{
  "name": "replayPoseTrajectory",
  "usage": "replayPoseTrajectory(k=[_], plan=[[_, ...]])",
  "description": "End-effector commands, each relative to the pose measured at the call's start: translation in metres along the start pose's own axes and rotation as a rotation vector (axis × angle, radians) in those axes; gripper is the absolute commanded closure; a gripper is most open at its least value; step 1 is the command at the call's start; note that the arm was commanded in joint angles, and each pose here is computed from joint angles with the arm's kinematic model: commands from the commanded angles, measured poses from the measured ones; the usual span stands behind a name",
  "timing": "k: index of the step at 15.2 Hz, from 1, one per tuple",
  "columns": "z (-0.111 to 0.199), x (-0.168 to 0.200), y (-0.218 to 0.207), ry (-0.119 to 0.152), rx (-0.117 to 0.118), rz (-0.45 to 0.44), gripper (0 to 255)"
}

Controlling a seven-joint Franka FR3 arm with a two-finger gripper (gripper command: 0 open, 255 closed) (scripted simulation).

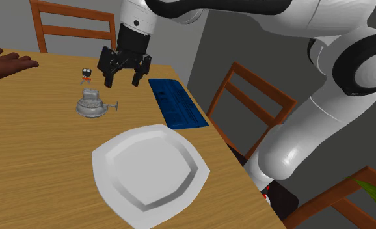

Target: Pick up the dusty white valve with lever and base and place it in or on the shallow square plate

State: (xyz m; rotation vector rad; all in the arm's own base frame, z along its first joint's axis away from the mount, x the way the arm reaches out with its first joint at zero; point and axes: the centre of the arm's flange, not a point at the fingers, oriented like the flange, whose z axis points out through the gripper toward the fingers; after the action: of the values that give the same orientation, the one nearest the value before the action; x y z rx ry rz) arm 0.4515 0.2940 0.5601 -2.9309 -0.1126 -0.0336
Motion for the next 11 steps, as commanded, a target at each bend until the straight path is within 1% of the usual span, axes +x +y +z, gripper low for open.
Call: replayPoseTrajectory(k=[1, 4, 11], plan=[[0.01, 0.014, -0.021, 0.003, 0.008, 0.004, 0], [0.019, 0.031, -0.045, 0.006, 0.016, 0.007, 0], [0.056, 0.031, -0.045, 0.006, 0.016, 0.007, 0]])
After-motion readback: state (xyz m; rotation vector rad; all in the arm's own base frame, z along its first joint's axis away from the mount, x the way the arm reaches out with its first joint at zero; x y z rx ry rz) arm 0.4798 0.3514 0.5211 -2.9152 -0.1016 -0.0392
